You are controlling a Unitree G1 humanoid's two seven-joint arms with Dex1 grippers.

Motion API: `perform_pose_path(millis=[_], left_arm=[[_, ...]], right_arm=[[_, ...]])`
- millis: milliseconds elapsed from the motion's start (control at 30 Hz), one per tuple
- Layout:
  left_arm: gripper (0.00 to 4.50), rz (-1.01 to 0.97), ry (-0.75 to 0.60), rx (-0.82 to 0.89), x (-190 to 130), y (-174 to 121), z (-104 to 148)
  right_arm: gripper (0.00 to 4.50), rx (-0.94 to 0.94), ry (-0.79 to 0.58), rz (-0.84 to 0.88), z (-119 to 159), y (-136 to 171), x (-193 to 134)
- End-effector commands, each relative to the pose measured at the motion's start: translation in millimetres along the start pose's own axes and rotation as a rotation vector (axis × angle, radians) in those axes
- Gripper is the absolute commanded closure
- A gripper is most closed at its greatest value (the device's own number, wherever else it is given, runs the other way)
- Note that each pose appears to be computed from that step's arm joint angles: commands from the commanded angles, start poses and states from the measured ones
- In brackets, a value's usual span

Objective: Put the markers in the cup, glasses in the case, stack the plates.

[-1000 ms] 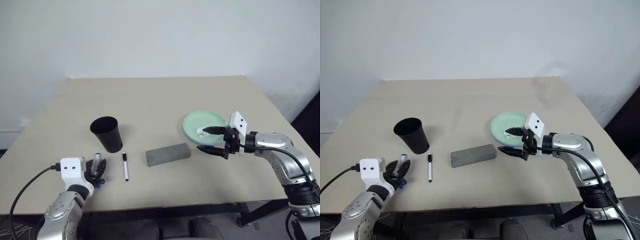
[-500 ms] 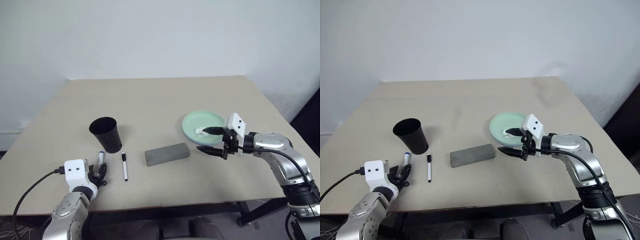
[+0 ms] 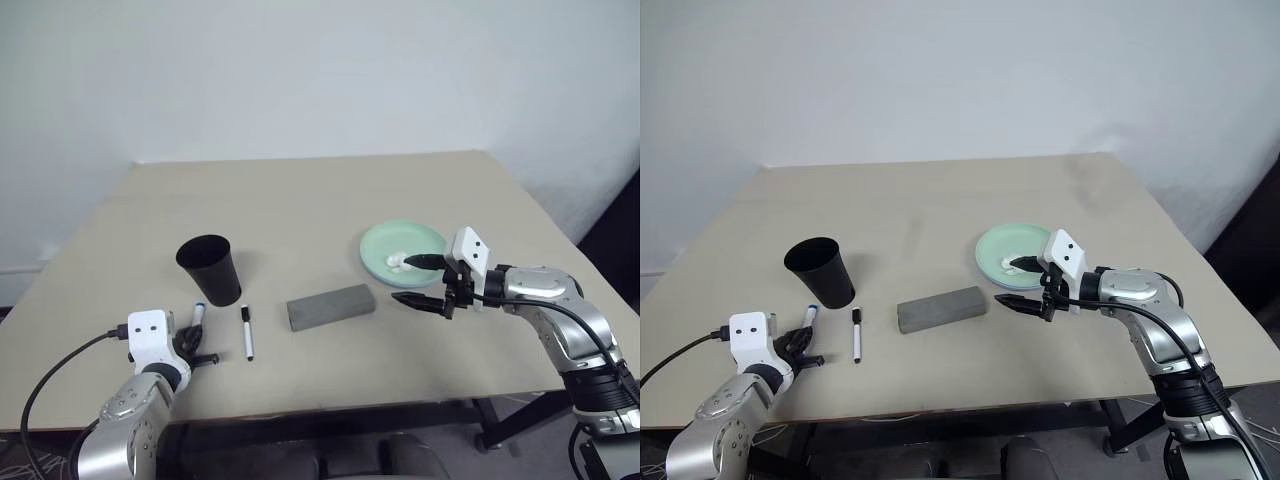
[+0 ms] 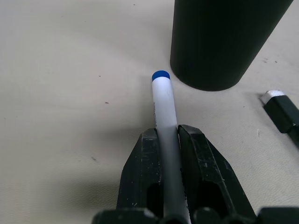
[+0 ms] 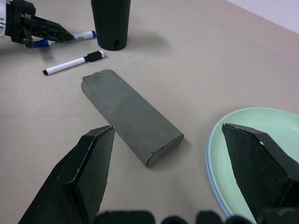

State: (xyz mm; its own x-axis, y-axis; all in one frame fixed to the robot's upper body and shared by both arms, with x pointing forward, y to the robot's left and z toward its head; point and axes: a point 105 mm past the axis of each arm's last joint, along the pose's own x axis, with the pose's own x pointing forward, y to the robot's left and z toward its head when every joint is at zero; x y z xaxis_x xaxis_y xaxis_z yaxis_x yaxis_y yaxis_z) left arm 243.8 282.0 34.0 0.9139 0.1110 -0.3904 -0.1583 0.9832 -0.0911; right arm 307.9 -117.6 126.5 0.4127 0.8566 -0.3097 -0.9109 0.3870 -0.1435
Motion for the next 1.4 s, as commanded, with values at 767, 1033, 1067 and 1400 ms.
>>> perform_pose_path(millis=[767,1033,1067,1400], left_arm=[[4.34,-0.221,-0.367,0.407,-40,-26,26],[4.34,-0.390,-0.319,0.489,-41,-50,15],[4.34,-0.410,-0.314,0.497,-41,-53,15],[4.34,-0.556,-0.598,0.600,-35,-105,79]], right_arm=[[0.50,-0.047,-0.023,-0.002,10,-8,2],[0.50,-0.047,-0.022,0.005,10,-7,2],[0.50,-0.047,-0.022,0.005,10,-7,2],[0.50,-0.053,-0.029,0.004,12,-8,4]])
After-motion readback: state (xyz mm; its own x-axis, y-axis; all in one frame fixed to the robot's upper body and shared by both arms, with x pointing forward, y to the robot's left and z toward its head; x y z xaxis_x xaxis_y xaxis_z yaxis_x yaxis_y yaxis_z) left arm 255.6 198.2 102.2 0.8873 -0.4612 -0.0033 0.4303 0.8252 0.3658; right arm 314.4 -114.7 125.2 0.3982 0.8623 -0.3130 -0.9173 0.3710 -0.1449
